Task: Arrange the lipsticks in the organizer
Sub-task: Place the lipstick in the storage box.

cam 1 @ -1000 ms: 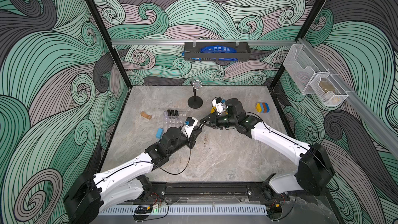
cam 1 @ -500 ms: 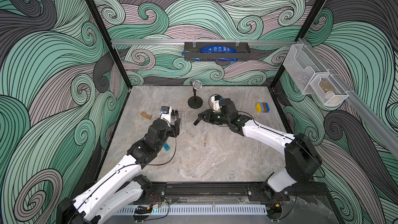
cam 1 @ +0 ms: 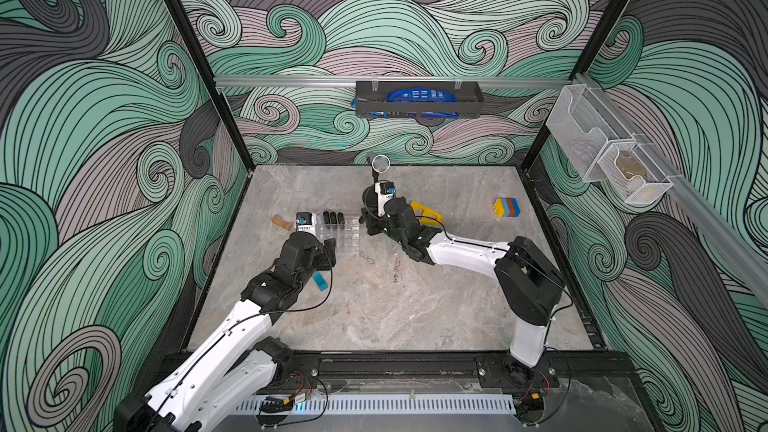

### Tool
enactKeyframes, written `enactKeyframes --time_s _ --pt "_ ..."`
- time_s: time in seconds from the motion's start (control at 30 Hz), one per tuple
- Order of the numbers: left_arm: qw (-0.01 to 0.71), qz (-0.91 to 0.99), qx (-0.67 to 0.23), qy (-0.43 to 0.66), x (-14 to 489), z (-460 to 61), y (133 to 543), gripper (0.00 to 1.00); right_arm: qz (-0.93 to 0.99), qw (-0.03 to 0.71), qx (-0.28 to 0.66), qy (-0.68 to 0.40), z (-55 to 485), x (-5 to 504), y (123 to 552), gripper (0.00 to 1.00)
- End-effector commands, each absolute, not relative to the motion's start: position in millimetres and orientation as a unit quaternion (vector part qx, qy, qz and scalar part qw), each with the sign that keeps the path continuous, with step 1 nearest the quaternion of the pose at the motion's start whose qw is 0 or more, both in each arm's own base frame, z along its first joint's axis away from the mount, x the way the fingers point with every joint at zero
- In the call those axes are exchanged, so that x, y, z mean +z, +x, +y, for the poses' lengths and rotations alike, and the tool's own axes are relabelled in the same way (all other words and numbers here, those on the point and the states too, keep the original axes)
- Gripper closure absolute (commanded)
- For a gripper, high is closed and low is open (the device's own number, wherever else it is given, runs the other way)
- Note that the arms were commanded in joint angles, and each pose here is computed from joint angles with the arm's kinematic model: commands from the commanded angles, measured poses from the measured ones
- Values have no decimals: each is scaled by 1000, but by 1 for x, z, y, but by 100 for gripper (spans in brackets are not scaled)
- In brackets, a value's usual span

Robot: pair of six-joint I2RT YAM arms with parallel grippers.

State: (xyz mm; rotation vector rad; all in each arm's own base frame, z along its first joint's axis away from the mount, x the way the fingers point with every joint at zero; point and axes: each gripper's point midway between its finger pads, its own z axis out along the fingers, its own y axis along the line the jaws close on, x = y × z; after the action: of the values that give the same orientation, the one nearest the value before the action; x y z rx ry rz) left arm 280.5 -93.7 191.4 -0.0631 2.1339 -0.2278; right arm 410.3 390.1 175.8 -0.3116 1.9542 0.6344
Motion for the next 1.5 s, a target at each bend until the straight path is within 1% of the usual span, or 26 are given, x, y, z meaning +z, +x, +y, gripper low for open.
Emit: enactKeyframes --time_s 0.0,0.2,0.37,0.43,0.83,1.03,1.17,1.33,1.47 --pt "475 876 -72 -48 188 -81 277 33 781 552 248 -154 406 193 421 88" --pt "482 873 -30 -72 191 -62 274 34 773 554 256 -173 432 186 421 89" --pt "489 869 -35 -72 192 -63 274 34 775 549 259 -175 447 179 427 89" --pt "487 870 -37 -72 191 -64 275 34 785 538 252 -177 450 161 430 90" --pt "490 868 -48 -68 190 -68 277 34 804 520 233 -168 441 124 444 90" --pt "490 868 -52 -66 189 -70 277 34 799 529 234 -166 441 133 453 90" --pt "489 868 -54 -66 188 -71 278 34 801 527 227 -172 445 126 457 90" --pt "490 868 -55 -65 188 -71 277 34 815 514 202 -174 441 102 455 91" --pt "490 867 -57 -64 187 -71 278 35 815 520 177 -187 445 98 447 91"
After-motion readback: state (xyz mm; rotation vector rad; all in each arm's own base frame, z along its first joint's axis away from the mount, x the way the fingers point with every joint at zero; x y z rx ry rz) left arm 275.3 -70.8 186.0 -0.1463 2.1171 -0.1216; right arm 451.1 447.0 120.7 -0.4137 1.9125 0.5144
